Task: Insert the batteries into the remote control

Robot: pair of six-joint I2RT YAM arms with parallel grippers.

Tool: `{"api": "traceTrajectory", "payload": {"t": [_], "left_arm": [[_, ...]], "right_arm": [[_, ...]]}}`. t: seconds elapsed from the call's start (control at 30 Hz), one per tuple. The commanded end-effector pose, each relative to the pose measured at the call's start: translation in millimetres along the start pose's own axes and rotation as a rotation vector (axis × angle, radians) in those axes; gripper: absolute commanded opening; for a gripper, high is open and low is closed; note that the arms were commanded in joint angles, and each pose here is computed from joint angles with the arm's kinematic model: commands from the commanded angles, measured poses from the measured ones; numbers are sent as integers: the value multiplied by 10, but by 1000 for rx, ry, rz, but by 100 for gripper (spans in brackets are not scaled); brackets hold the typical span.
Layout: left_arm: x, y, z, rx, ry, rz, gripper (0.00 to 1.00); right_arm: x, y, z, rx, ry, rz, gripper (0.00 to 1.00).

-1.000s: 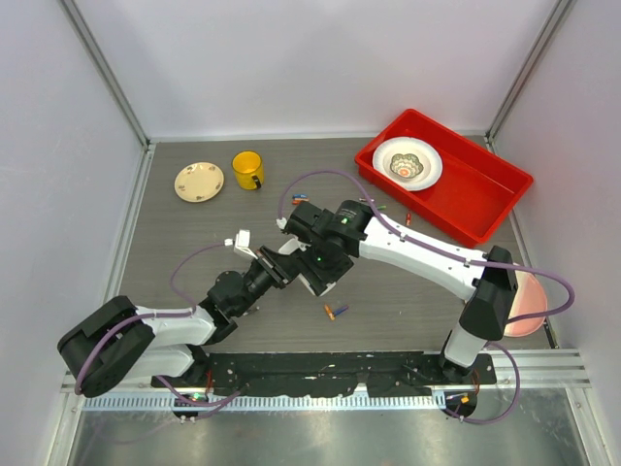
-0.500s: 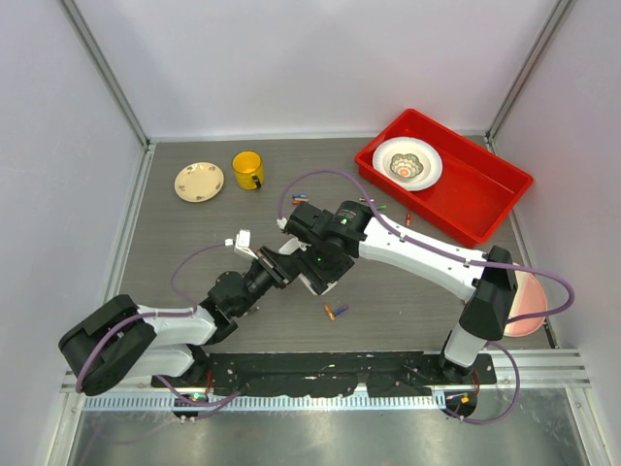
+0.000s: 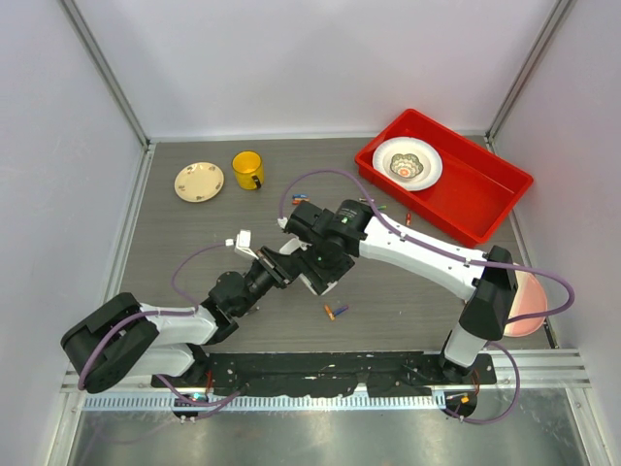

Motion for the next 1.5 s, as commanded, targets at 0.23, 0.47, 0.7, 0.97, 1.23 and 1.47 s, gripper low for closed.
{"api": "traceTrajectory", "payload": {"t": [0.23, 0.47, 0.7, 0.97, 1.23, 1.47], "left_arm": [[-80, -259, -165, 23, -61, 75, 0], [-93, -271, -164, 34, -58, 77, 0], [-79, -324, -173, 35, -57, 100, 0], [-36, -406, -172, 34, -52, 150, 0], [-10, -559, -181, 46, -46, 229, 0], [-14, -521, -155, 49, -40, 220, 0]], "right_arm": [[255, 217, -228, -13, -103, -111, 1], [267, 202, -224, -10, -108, -107, 1], [214, 137, -207, -7, -103, -78, 1], [134, 83, -128, 8, -68, -55, 1], [114, -19, -114, 18, -64, -6, 1], [139, -39, -79, 20, -56, -1, 1]]}}
Point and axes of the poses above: each gripper's point midway between its finger pads, its own x axis back along the fingers, its own y axis along the line the jaws close on, z = x × y, the point moved 1 cm from there along x, back along the fingers, and after that the axes turned 13 degrees about -x, right-handed, at the moved point
